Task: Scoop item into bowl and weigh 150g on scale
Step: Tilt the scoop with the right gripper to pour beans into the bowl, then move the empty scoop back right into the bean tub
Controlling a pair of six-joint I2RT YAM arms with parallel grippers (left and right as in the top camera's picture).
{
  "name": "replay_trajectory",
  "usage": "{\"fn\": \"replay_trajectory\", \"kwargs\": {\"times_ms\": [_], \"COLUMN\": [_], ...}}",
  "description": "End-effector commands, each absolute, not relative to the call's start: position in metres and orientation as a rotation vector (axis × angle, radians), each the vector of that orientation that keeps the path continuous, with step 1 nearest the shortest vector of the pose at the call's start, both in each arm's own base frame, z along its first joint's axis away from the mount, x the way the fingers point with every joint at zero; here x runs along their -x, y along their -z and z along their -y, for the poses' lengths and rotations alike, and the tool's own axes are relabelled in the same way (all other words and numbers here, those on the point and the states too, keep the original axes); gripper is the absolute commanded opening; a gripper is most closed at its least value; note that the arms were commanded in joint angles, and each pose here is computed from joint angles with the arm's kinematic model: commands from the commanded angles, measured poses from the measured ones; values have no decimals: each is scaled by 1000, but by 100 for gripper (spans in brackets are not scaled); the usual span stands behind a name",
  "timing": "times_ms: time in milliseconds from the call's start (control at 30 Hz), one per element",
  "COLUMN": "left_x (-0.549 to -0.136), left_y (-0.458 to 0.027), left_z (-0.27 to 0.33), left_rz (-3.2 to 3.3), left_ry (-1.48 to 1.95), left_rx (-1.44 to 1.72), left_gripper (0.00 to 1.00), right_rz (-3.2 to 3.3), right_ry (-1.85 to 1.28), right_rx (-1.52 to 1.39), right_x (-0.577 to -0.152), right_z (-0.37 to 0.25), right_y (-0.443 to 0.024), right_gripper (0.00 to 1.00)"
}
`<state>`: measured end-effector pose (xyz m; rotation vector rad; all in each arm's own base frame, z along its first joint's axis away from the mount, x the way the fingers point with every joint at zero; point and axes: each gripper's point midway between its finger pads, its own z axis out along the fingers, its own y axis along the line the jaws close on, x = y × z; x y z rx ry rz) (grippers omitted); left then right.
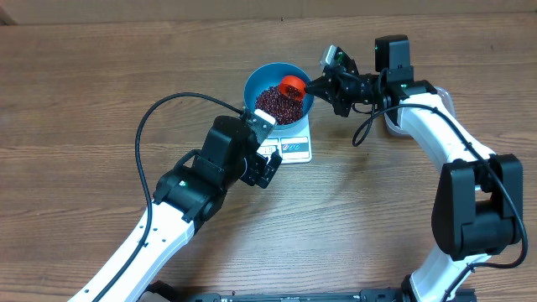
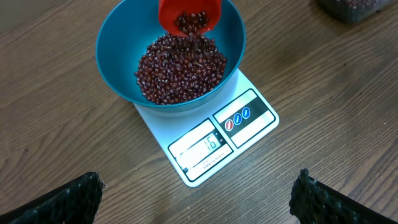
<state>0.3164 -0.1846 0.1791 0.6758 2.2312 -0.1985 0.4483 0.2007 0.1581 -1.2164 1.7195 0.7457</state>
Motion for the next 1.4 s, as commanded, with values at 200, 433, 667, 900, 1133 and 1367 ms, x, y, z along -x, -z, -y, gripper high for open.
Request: {"fn": "replay_trajectory", "kwargs": {"times_ms": [200,433,667,900,1133,1367], "left_x": [-321,-321,-321,-321,-321,-321], "left_y": [-193,-193,-193,-193,-193,-193], "left_z": [188,188,188,188,188,187], "left_rz": [-2196,-2196,-2196,-2196,-2196,-2196], "left_ry": [207,207,207,207,207,207], "left_rx": [-679,-679,-679,-679,-679,-679], "left_gripper": [99,100,99,99,100,100], "right_rz": [-1613,-1546,-1507,-1551,-1558,-1586], "right_ry": [-704,-657,-620,-636,-658,-660], "right_rx": [1254,1258,1260,1256,1254,1233], "right_x": [-449,-457,-462,-459,-457,-458], "right_z": [-206,-207,-207,-205,-207,-207], "right_y": [-180,-191,-197,-190,-189,-188], "right_gripper": [4,4,4,4,4,4]}}
